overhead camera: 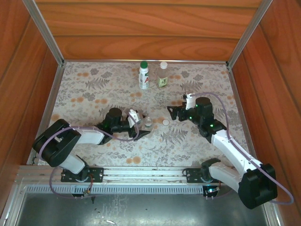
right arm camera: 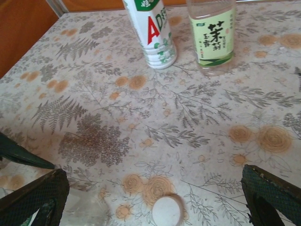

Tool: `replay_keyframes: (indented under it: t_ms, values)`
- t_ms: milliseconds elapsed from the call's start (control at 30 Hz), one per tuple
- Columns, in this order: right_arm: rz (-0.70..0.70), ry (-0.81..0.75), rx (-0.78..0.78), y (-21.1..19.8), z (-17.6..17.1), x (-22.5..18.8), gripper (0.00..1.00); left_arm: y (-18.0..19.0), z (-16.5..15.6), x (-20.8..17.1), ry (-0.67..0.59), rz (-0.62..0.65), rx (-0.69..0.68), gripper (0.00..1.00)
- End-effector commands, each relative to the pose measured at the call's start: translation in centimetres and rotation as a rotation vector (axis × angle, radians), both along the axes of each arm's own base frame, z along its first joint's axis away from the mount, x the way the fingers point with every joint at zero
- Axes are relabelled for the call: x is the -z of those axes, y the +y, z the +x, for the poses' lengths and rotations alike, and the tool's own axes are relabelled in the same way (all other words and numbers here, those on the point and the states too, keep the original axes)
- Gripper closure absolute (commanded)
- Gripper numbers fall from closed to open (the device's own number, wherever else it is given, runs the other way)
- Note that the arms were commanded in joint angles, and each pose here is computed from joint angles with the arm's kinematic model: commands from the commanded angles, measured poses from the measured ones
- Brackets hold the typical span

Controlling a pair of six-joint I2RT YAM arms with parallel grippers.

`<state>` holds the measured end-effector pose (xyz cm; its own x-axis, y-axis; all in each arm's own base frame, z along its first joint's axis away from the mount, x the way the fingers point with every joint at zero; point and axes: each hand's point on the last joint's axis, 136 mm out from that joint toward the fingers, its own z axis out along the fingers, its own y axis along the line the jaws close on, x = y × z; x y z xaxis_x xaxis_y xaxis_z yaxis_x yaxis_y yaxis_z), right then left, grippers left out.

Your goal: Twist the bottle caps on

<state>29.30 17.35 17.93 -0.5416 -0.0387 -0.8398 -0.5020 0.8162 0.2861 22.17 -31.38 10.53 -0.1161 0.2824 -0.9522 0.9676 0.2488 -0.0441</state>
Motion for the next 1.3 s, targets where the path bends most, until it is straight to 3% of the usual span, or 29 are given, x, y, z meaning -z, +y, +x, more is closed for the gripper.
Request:
replay_keyframes:
  t_ms: [0, 700, 1000, 1267]
  values:
    - [0.037, -0.014, -0.059, 0.9, -0.2, -0.5, 0.0, -0.4, 0.3, -1.8, -0.079, -0.092, -0.004, 0.06]
    - [0.036, 0.009, -0.069, 1.2, -0.1, -0.1, 0.0, -2.0, 0.4, 1.0, -0.07, -0.129, 0.034, 0.16]
    - [0.035, 0.047, -0.068, 1.4, 0.2, 0.7, 0.0, -2.6, 0.7, 1.2, -0.066, -0.143, 0.045, 0.3]
    - [0.029, 0.071, -0.063, 1.5, 0.4, 1.2, 0.01, -2.6, 0.6, 1.5, -0.066, -0.141, 0.05, 0.36]
